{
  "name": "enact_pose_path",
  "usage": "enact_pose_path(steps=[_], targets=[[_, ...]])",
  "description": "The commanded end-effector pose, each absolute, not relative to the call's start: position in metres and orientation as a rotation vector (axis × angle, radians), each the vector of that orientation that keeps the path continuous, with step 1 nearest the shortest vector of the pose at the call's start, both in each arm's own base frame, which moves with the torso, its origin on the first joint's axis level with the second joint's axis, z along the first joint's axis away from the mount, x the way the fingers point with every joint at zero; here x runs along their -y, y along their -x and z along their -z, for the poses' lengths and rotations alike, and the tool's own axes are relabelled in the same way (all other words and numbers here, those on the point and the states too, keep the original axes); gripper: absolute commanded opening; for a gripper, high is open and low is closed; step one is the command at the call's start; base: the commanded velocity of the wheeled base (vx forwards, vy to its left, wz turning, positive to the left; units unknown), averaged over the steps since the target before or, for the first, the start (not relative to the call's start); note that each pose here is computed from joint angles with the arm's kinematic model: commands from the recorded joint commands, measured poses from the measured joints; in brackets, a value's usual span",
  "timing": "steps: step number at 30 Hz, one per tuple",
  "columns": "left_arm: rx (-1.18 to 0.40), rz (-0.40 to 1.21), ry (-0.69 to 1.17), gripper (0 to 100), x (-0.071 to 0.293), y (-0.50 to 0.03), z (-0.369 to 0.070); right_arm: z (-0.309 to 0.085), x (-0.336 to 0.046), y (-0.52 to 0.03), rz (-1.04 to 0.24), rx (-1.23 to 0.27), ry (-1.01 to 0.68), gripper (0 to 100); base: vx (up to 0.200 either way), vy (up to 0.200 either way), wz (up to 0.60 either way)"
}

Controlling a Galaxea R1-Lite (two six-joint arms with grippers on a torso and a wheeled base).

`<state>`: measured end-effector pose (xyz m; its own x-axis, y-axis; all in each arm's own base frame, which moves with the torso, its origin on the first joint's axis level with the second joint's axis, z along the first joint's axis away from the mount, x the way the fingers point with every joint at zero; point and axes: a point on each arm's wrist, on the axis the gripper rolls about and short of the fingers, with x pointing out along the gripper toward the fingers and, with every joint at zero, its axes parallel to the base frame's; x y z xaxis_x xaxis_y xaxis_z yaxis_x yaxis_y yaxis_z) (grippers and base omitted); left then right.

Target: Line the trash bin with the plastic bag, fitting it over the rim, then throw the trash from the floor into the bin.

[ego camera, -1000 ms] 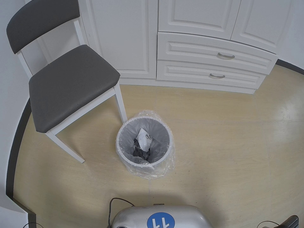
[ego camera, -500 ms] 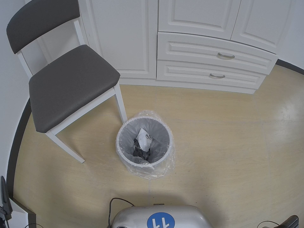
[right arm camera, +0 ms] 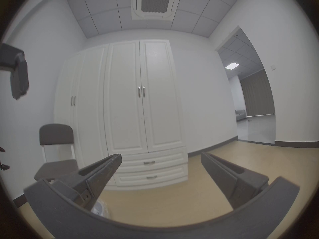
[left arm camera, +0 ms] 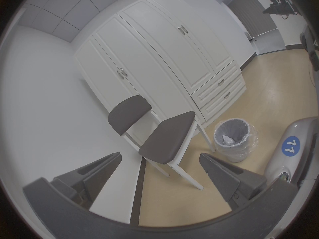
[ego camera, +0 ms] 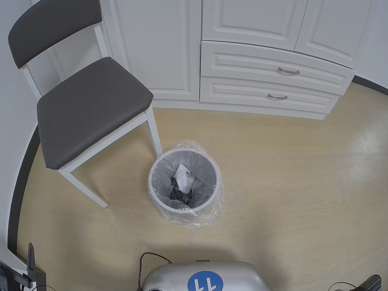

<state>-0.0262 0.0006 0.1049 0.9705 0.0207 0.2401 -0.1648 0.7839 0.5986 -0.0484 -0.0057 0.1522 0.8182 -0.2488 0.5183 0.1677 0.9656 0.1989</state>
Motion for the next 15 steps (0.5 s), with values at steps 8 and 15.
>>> enact_pose_path(steps=[8, 15], targets=[[0.104, -0.048, -0.517, 100, -0.001, 0.023, -0.087, -0.134, 0.007, 0.041, 0.306, 0.427, -0.064, 100, 0.0, 0.0, 0.0], [0.074, -0.031, -0.333, 100, 0.0, 0.023, -0.084, -0.109, 0.007, 0.029, 0.315, 0.314, 0.025, 100, 0.0, 0.0, 0.0]])
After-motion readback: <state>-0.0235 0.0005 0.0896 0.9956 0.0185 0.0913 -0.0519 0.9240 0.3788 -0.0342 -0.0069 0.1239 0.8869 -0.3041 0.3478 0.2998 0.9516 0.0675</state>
